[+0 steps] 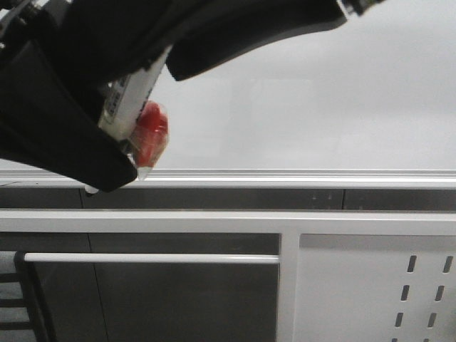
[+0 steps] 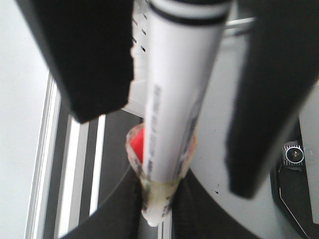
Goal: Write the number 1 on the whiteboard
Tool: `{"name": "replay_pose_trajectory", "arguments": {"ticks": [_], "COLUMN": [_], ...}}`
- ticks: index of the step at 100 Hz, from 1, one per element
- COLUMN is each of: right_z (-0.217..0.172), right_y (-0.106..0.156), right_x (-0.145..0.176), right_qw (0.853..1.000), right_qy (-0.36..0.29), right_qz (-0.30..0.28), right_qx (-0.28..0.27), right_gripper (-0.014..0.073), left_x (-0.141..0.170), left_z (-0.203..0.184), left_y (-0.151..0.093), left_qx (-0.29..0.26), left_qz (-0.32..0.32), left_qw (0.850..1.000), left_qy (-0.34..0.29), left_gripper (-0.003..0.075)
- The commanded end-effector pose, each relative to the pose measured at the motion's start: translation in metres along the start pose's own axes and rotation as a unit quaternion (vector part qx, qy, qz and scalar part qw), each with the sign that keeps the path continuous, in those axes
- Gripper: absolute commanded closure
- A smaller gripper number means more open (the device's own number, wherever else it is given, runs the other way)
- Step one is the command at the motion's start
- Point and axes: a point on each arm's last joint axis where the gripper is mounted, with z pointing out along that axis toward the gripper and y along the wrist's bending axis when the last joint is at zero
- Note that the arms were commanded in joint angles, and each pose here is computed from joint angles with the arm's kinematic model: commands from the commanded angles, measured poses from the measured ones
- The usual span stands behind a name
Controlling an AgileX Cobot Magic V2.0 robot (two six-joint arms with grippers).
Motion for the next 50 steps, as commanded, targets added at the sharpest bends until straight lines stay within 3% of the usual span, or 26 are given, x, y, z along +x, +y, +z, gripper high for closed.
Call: {"name": "replay_pose_trajectory", "arguments": {"ticks": [1,50], "right_z": [-0.0075,-0.0027], "right_y": [0.0001,0.0002], "right_x": [-0.0156,-0.0124], "right_qw": [0.999,1.000], "right_qy": [-0.044,-0.028], "right_qz": [0.003,0.005], "right_qx": [0.010,0.004], "right_gripper": [0.0335,0.0672], "left_x": [-0.0121,-0.0122], "left_z": [-0.0122,-0.0122], "left_y": [0.0075,0.0074], "left_qx": [-0.034,-0.034], "left_qz": [0.002,0.002], "left_qw": [0.999,0.999], "left_qy": [-0.040,-0.041], "left_gripper": [0.0738,0.0738]}}
